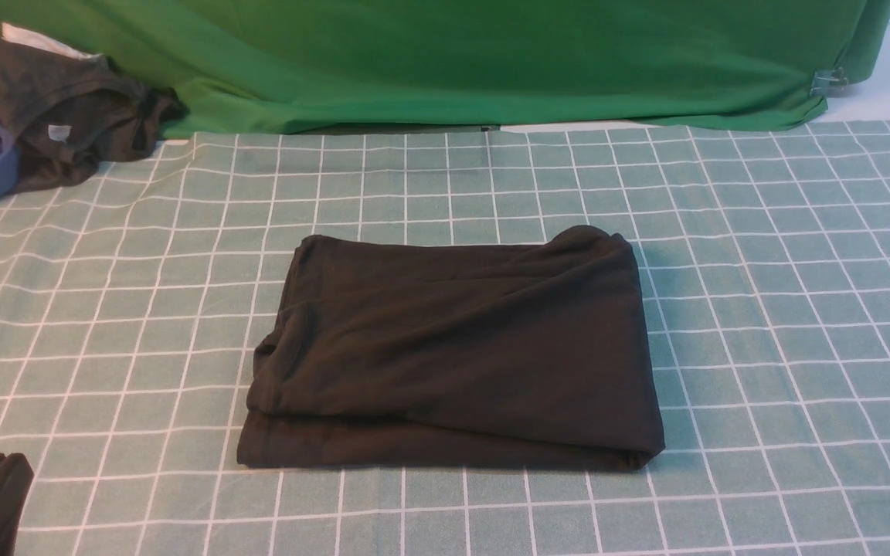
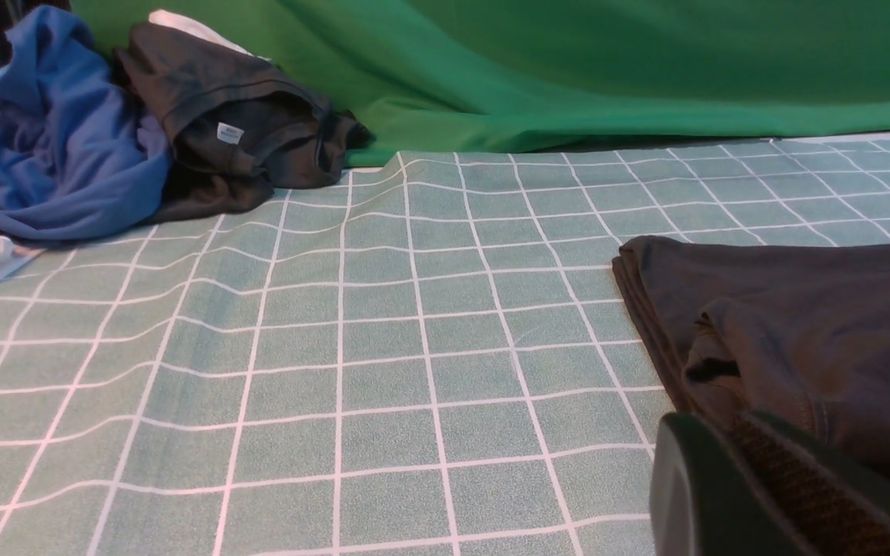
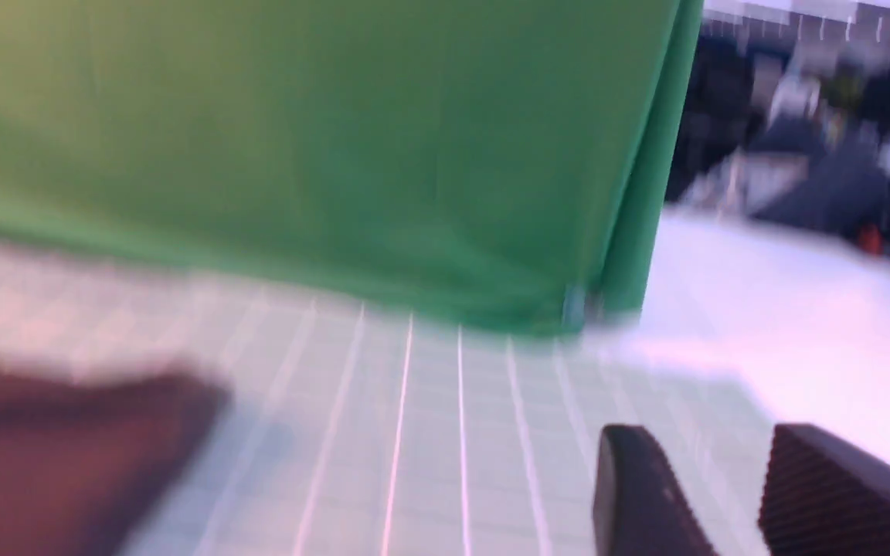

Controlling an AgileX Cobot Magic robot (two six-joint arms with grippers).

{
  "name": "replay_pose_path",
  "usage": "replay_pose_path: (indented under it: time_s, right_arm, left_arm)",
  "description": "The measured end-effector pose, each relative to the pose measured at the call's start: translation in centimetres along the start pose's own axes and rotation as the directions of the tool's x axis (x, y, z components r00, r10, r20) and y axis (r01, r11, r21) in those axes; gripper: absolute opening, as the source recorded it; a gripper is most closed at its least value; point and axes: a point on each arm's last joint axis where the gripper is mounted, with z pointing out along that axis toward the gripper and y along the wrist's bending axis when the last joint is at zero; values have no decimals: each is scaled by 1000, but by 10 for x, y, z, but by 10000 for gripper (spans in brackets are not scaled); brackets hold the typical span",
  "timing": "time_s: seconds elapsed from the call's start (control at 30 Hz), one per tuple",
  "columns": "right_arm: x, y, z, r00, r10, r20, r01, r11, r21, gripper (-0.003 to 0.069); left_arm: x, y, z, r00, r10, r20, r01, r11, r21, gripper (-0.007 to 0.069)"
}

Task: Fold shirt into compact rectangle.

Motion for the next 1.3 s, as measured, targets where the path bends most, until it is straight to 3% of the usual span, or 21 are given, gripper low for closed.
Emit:
replay_pose_path:
  time_s: [0.13, 1.3]
  right_arm:
    - [30, 4, 6, 996, 1, -93, -2, 1000, -11, 239]
    - [30, 4, 7, 997, 17, -81, -18, 1000, -8, 239]
  left_arm:
    - [0, 0, 0, 1000, 2, -1, -2, 1000, 0, 15]
    - [0, 0, 0, 1000, 9, -1, -9, 1000, 0, 15]
